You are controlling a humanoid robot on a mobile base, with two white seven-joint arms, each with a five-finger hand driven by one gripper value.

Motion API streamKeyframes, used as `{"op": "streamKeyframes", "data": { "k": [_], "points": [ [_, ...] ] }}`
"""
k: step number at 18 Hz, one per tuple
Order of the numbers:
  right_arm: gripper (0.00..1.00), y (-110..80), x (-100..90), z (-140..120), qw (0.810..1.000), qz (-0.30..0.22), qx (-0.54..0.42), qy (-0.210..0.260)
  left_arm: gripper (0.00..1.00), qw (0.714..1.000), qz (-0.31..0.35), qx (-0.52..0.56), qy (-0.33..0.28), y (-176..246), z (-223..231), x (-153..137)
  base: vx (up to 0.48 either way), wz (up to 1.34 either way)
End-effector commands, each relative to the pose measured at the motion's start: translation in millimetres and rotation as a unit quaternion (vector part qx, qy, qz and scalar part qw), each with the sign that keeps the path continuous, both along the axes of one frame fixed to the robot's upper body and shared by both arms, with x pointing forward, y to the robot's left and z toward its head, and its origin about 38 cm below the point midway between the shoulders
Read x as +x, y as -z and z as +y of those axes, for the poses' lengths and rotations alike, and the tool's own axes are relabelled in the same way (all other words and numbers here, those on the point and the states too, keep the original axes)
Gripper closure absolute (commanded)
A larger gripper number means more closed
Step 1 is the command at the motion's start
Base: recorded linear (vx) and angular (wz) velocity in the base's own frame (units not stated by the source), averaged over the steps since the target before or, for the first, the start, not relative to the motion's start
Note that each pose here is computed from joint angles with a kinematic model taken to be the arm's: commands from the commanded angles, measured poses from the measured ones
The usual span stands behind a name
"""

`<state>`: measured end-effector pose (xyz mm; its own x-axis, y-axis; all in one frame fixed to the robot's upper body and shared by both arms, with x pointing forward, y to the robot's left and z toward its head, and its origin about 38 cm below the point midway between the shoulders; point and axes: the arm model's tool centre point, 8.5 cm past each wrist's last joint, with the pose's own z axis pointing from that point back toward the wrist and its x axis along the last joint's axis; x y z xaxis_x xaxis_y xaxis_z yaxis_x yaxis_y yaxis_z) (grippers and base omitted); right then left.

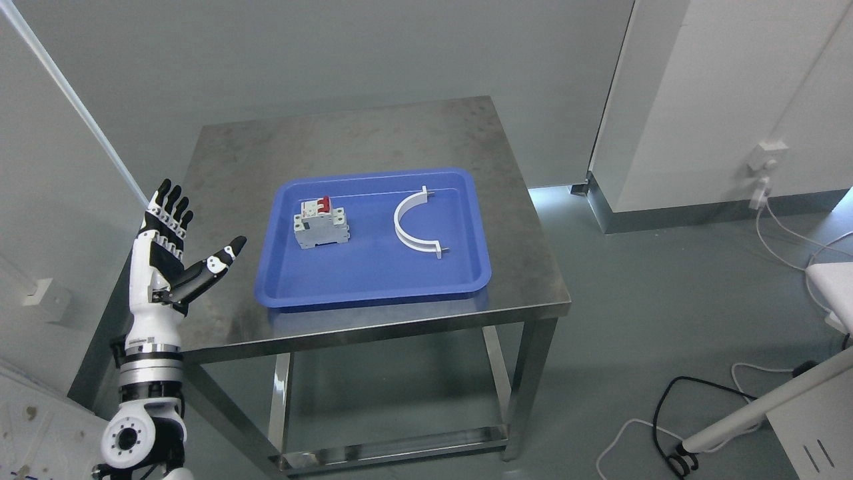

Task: Place circuit breaker on shelf
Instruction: 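Reach the left hand toward the grey circuit breaker in the blue tray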

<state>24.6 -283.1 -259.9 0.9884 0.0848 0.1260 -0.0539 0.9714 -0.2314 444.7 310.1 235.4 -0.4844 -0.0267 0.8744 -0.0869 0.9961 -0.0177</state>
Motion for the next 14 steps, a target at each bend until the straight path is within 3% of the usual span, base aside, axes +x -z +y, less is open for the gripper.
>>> {"op": "streamKeyframes", "data": {
  "k": [1, 8, 12, 14],
  "points": [
    [0.00, -0.5, -5.7, -10.1, 0.999, 0.030, -0.010, -0.008, 0.00, 1.000, 0.001, 0.008, -0.002, -1.1, 4.6, 0.0, 0.005, -0.02],
    [0.00, -0.5, -5.7, -10.1, 0.999, 0.030, -0.010, -0.008, 0.00, 0.999, -0.009, 0.032, 0.009, -15.4, -1.6, 6.9, -0.004, 0.01],
    [0.00, -0.5, -5.7, -10.1, 0.999, 0.030, -0.010, -0.008, 0.00, 0.970, 0.012, 0.236, 0.051, -42.5, -14.5, 24.5, 0.001, 0.00],
    [0.00, -0.5, -5.7, -10.1, 0.999, 0.030, -0.010, -0.008, 0.00, 0.950, 0.068, 0.294, 0.075, -51.7, -18.1, 42.3, 0.000, 0.00]
  ]
}}
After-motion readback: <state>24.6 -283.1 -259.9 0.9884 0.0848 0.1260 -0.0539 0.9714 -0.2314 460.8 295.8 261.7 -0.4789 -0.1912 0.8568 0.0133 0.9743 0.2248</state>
